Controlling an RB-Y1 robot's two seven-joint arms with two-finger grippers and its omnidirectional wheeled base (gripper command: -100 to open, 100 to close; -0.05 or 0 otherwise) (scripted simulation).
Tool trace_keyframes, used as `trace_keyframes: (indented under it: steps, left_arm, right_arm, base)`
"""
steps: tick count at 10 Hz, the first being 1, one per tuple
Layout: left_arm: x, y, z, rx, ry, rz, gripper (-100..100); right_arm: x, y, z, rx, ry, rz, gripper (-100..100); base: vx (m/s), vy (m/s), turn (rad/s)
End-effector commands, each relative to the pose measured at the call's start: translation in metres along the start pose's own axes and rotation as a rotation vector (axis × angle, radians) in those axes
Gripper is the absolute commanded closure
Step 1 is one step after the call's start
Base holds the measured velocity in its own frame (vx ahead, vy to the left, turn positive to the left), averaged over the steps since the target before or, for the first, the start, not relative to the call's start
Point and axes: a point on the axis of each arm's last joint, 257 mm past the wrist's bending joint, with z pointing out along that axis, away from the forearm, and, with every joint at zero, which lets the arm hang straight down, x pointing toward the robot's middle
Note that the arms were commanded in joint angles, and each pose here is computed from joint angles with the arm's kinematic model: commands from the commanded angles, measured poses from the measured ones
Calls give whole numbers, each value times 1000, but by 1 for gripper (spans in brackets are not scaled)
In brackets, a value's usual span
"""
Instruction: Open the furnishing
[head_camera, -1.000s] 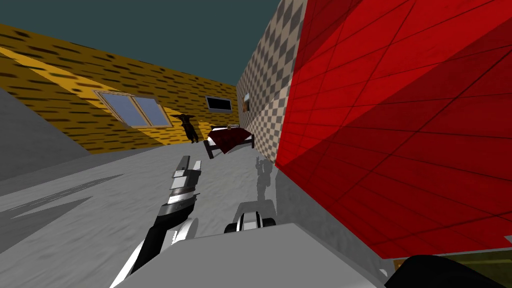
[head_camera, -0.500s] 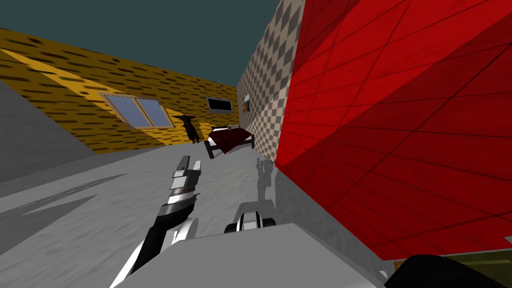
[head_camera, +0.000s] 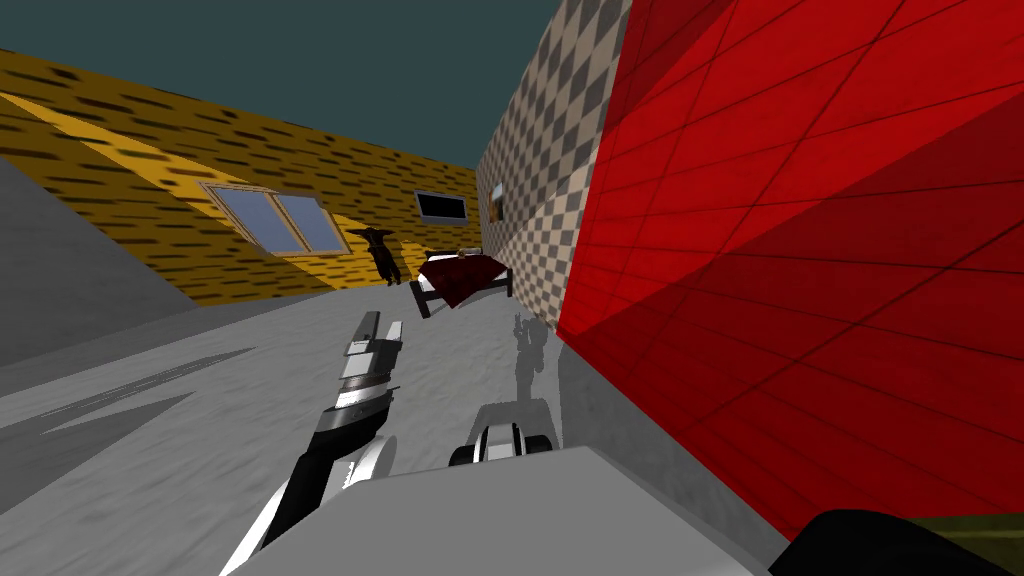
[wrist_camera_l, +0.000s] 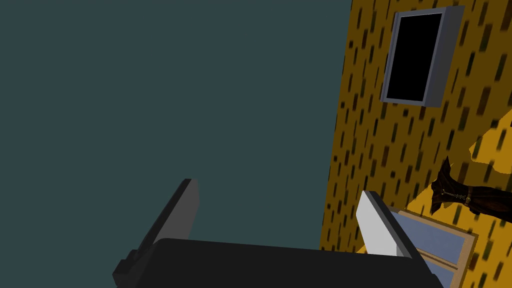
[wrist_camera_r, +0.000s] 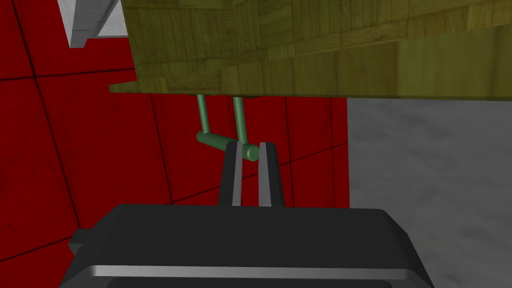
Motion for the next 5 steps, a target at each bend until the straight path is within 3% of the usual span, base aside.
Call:
trace_keyframes:
  steps: [1,3,4,5]
  left_arm:
    - [0,0,0,0,0,0,0]
    - [0,0,0,0,0,0,0]
    - [0,0,0,0,0,0,0]
    - [0,0,0,0,0,0,0]
  right_arm:
    - [2,-1,0,2,6,9,100]
    - [4,-2,0,4,12,15,100]
    - [9,-17,-1,2,1,8,-100]
    - [11,-23,-1,2,-2,7,-100]
  base:
    - [165,87,37]
    - [165,85,32]
    - [120,64,-65]
    - [61,24,-80]
